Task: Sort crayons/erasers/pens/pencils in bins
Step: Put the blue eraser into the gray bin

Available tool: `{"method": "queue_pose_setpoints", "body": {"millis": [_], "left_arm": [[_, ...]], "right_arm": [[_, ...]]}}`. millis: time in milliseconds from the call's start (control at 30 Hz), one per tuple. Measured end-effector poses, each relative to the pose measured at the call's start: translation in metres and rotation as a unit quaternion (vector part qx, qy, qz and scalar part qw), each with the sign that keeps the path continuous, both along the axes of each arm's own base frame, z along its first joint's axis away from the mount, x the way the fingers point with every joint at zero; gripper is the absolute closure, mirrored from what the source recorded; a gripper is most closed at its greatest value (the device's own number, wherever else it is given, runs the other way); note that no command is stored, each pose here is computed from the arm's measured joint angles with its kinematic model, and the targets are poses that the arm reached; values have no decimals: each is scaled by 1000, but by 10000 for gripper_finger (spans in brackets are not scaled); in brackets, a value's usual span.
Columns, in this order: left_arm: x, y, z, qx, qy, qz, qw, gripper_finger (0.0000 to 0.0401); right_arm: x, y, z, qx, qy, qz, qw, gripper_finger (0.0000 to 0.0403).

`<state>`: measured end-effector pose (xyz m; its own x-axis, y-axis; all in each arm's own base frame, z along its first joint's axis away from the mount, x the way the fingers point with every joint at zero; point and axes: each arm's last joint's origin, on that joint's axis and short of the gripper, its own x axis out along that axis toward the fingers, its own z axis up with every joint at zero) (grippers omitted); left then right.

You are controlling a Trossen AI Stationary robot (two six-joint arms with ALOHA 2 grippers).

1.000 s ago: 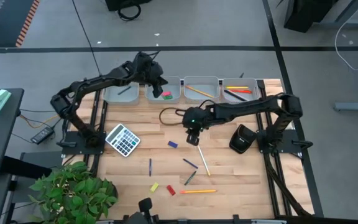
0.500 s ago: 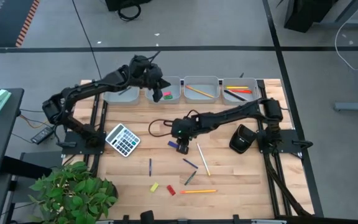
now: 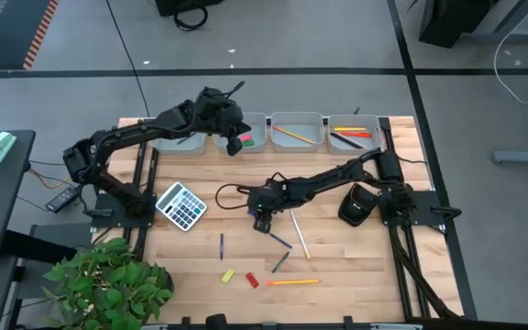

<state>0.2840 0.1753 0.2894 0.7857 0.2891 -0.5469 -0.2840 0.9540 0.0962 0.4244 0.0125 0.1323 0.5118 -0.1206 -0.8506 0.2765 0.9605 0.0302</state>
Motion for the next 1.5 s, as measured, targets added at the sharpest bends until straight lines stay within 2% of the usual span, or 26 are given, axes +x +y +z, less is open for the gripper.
{"method": "queue_pose_setpoints", "body": {"millis": [200, 400, 900, 967, 1233, 1500], "left_arm": [[-4, 7, 1, 27, 2, -3, 1000, 388], [-5, 8, 0, 2, 0, 14, 1000, 376], [3, -10, -4, -6, 20, -18, 1000, 383], [2, -9, -5, -7, 27, -17, 999, 380], [-4, 5, -2, 73, 51, 8, 996, 384], [-11, 9, -7, 60, 79, 12, 995, 382]], "right_arm": [[0, -2, 1, -1, 0, -3, 1000, 212], [1, 2, -2, 2, -3, -5, 1000, 212], [4, 16, -9, -10, -17, -16, 1000, 215], [4, 17, -9, -12, -17, -13, 1000, 221], [5, 16, -9, -21, -18, 3, 1000, 273], [5, 15, -9, -35, -14, 23, 999, 329]]}}
